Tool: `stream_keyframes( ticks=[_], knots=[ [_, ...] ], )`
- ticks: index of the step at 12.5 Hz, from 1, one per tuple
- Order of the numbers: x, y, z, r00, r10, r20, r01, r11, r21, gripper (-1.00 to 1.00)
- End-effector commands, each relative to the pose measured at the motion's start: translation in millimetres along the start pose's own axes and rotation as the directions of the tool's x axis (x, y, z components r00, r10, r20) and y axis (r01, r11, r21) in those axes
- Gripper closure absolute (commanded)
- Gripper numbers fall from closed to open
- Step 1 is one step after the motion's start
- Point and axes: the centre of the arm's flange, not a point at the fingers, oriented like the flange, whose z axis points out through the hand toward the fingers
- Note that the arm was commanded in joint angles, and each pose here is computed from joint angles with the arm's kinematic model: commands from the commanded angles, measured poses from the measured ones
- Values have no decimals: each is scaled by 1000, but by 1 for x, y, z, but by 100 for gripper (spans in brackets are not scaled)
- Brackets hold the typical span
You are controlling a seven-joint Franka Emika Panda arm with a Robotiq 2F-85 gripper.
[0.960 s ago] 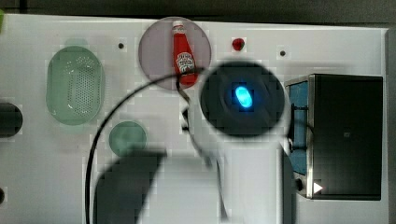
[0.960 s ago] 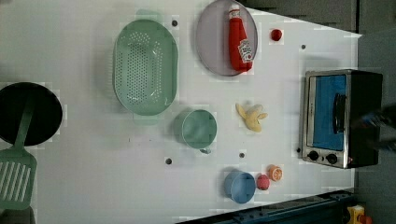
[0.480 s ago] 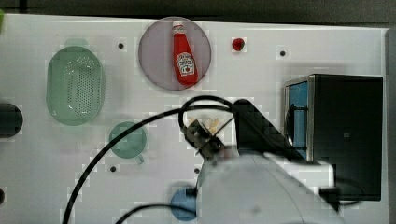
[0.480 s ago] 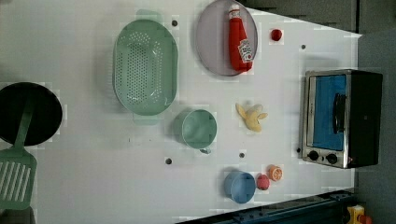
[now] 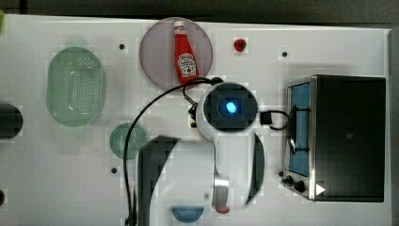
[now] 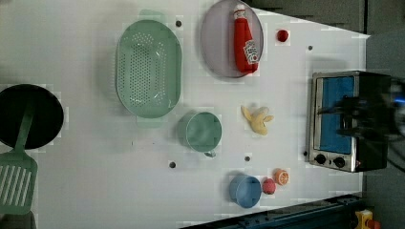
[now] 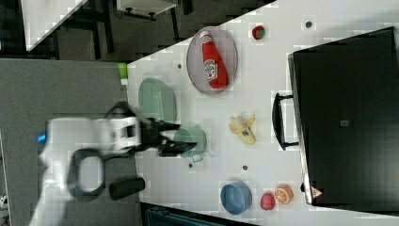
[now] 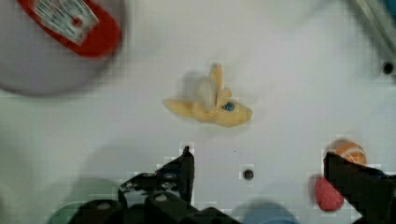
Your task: Pick Banana and place it in mug.
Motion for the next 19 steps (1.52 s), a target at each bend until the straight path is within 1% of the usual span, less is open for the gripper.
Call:
stream_keyframes(
  ticks=[1, 5, 6, 14, 16, 19],
  knots=[
    [-4, 3, 33, 986, -167, -2, 167, 986, 17, -100],
    [2, -5, 118, 966, -257, 36, 258, 966, -5, -100],
    [3, -7, 137, 959, -279, 39, 280, 960, -7, -100],
    [8, -22, 241, 952, -303, -38, 303, 953, 15, -100],
    [9, -24, 254, 950, -303, -70, 305, 952, 26, -100],
    [2, -24, 271, 948, -311, -61, 313, 949, 25, -100]
  ],
)
